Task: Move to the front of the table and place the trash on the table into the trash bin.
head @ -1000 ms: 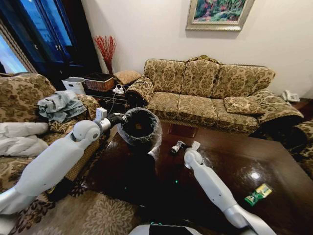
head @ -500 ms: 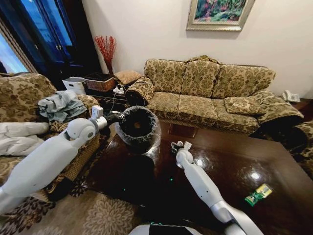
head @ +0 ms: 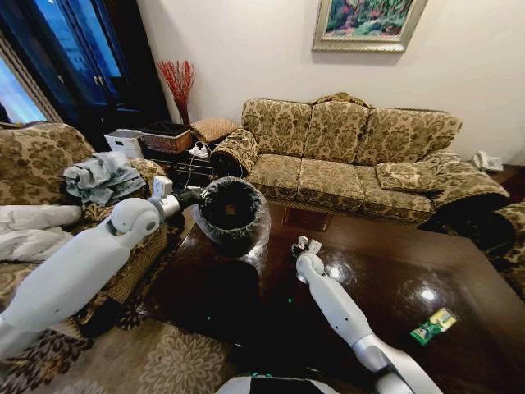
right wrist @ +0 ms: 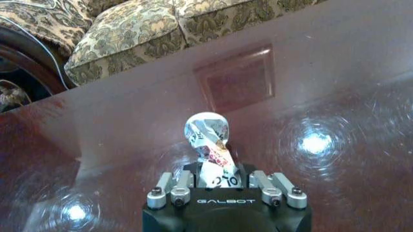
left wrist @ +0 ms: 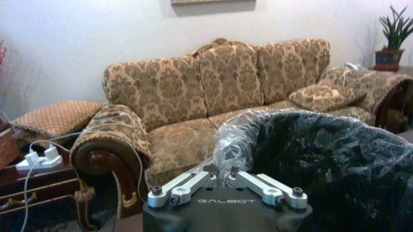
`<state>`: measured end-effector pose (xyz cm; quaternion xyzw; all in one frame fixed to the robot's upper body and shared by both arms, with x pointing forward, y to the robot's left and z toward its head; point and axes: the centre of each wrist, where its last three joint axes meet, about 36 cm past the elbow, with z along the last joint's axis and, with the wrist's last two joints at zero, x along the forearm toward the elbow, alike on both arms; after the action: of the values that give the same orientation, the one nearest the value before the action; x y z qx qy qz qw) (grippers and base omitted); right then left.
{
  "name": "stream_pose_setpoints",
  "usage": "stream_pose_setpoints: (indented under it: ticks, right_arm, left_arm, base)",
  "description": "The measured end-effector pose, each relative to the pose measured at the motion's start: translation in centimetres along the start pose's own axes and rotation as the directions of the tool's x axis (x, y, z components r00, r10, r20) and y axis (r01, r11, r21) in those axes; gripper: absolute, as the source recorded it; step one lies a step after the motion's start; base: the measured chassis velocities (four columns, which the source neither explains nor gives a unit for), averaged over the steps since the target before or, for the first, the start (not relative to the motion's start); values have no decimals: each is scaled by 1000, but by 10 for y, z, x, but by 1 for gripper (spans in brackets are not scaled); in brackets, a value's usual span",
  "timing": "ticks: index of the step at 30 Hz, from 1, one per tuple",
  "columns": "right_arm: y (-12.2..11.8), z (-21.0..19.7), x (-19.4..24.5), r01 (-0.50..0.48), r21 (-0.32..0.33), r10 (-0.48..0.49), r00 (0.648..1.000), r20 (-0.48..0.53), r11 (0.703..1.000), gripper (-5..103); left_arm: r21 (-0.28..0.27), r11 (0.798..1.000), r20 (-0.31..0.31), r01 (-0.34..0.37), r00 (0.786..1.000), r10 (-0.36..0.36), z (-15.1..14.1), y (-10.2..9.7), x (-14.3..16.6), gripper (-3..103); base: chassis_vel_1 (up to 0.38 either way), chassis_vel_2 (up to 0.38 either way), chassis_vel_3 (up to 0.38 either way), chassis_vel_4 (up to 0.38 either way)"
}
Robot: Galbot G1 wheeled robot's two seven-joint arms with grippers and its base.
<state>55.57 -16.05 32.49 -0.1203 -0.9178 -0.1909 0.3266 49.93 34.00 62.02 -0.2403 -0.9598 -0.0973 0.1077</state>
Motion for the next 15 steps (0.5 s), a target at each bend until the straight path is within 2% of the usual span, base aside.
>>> stream_pose_setpoints:
  ticks: [1,3,11,13,15]
  right_arm:
    - [0,0,-1,2,1,-2,1000,-2,1000,36]
    - [2,0,-1,6,1,-6,1000,-1,1000,33]
    - [4,-13,12,21,5,-21,999,40,1000,32]
    - [3,-22,16,24,8,-24,997,78,1000,32]
    - [4,-45,26,38,21,-41,987,156,999,32]
  left_arm:
    - [6,1000,7,-2,1000,2,-2,0,0,3]
    - [9,1000,12,-4,1000,4,-4,-1,0,3]
    - [11,1000,18,0,1000,0,-5,0,2,3]
    - [14,1000,17,0,1000,0,-4,0,1,3]
    - [18,1000,17,-1,1000,0,-3,0,-1,3]
  base:
    - [0,0,0,0]
    - [0,0,0,0]
    - [0,0,0,0]
    - [0,0,0,0]
    - [0,0,0,0]
